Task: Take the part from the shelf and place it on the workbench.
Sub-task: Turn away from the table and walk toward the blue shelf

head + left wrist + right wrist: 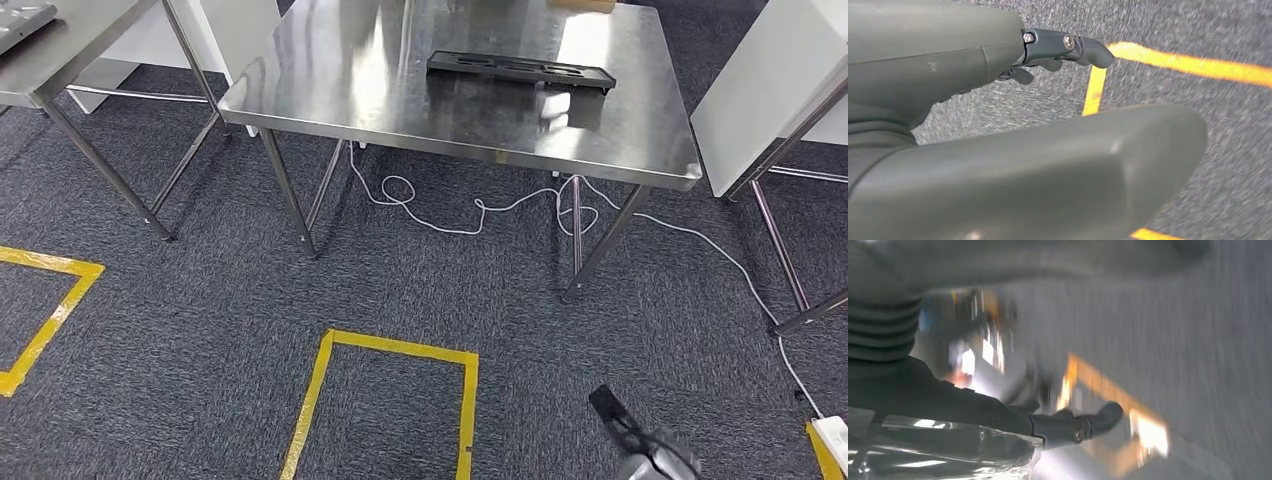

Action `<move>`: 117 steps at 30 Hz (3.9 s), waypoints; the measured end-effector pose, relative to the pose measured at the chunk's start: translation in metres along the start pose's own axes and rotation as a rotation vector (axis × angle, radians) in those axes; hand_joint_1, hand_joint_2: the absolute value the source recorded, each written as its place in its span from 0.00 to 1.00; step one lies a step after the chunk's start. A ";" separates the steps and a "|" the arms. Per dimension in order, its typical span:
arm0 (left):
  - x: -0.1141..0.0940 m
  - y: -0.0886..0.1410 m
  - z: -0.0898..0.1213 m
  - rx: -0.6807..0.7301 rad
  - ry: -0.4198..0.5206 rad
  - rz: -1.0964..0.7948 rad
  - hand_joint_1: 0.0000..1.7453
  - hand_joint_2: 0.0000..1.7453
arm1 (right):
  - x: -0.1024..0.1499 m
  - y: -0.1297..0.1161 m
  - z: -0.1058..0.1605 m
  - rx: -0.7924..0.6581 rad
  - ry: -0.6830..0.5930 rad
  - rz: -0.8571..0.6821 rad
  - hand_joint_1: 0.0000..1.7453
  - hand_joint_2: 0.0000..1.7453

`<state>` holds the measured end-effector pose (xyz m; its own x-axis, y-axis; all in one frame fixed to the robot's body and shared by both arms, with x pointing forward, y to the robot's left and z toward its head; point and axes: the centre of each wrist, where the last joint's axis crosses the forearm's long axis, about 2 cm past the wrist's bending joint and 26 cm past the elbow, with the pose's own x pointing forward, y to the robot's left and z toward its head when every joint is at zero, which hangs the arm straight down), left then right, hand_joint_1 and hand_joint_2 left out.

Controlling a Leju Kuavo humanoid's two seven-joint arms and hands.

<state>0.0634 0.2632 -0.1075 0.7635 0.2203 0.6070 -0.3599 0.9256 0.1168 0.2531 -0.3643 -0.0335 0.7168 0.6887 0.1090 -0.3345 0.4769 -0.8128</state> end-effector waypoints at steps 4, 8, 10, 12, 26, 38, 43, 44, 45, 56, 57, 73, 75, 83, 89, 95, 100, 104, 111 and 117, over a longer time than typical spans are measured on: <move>0.000 -0.001 0.000 -0.019 -0.008 -0.025 0.00 0.00 | -0.032 0.051 0.024 0.204 0.092 -0.025 0.00 0.50; 0.002 -0.002 -0.001 -0.044 -0.003 -0.064 0.00 0.00 | -0.059 0.098 0.055 0.374 0.143 0.010 0.00 0.00; 0.005 -0.003 -0.002 -0.057 -0.003 -0.079 0.00 0.00 | -0.067 0.116 0.071 0.445 0.137 0.023 0.00 0.00; 0.008 -0.003 -0.004 -0.063 -0.007 -0.090 0.00 0.00 | -0.071 0.131 0.084 0.503 0.137 0.014 0.00 0.00; 0.020 -0.009 -0.009 -0.079 0.042 -0.127 0.00 0.00 | -0.069 0.154 0.108 0.632 0.184 -0.080 0.00 0.00; 0.030 -0.017 -0.012 -0.147 0.074 -0.184 0.00 0.00 | -0.074 0.158 0.112 0.655 0.216 -0.124 0.00 0.00; 0.029 -0.017 -0.012 -0.151 0.080 -0.194 0.00 0.00 | -0.075 0.161 0.116 0.665 0.223 -0.128 0.00 0.00; 0.029 -0.017 -0.012 -0.154 0.080 -0.197 0.00 0.00 | -0.075 0.162 0.116 0.666 0.224 -0.129 0.00 0.00; 0.029 -0.017 -0.012 -0.157 0.079 -0.200 0.00 0.00 | -0.075 0.162 0.117 0.667 0.225 -0.129 0.00 0.00; 0.030 -0.017 -0.012 -0.172 0.078 -0.227 0.00 0.00 | -0.074 0.162 0.117 0.672 0.222 -0.121 0.00 0.00; 0.029 -0.017 -0.012 -0.172 0.079 -0.228 0.00 0.00 | -0.074 0.163 0.117 0.672 0.223 -0.121 0.00 0.00; 0.029 -0.017 -0.011 -0.172 0.086 -0.233 0.00 0.00 | -0.073 0.164 0.119 0.674 0.223 -0.109 0.00 0.00; 0.028 -0.018 -0.011 -0.172 0.086 -0.233 0.00 0.00 | -0.074 0.164 0.119 0.676 0.226 -0.105 0.00 0.00; 0.030 -0.019 -0.012 -0.178 0.079 -0.245 0.00 0.00 | -0.075 0.165 0.120 0.680 0.234 -0.098 0.00 0.00; 0.029 -0.019 -0.011 -0.181 0.078 -0.246 0.00 0.00 | -0.075 0.164 0.119 0.679 0.237 -0.102 0.00 0.00; 0.030 -0.019 -0.011 -0.183 0.077 -0.249 0.00 0.00 | -0.076 0.164 0.119 0.682 0.240 -0.103 0.00 0.00; 0.031 -0.020 -0.012 -0.184 0.076 -0.250 0.00 0.00 | -0.078 0.164 0.119 0.694 0.249 -0.100 0.00 0.00; 0.028 -0.019 -0.011 -0.183 0.084 -0.252 0.00 0.00 | -0.077 0.165 0.120 0.702 0.252 -0.101 0.00 0.00; 0.029 -0.018 -0.011 -0.181 0.084 -0.256 0.00 0.00 | -0.076 0.166 0.121 0.717 0.256 -0.104 0.00 0.00; 0.031 -0.019 -0.012 -0.183 0.083 -0.257 0.00 0.00 | -0.076 0.166 0.121 0.718 0.261 -0.110 0.00 0.00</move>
<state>0.0999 0.2557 -0.1003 0.8606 -0.0107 0.5092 -0.0530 0.9925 0.1104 0.0692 -0.2720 -0.1074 0.8601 0.5083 -0.0436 -0.5042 0.8338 -0.2248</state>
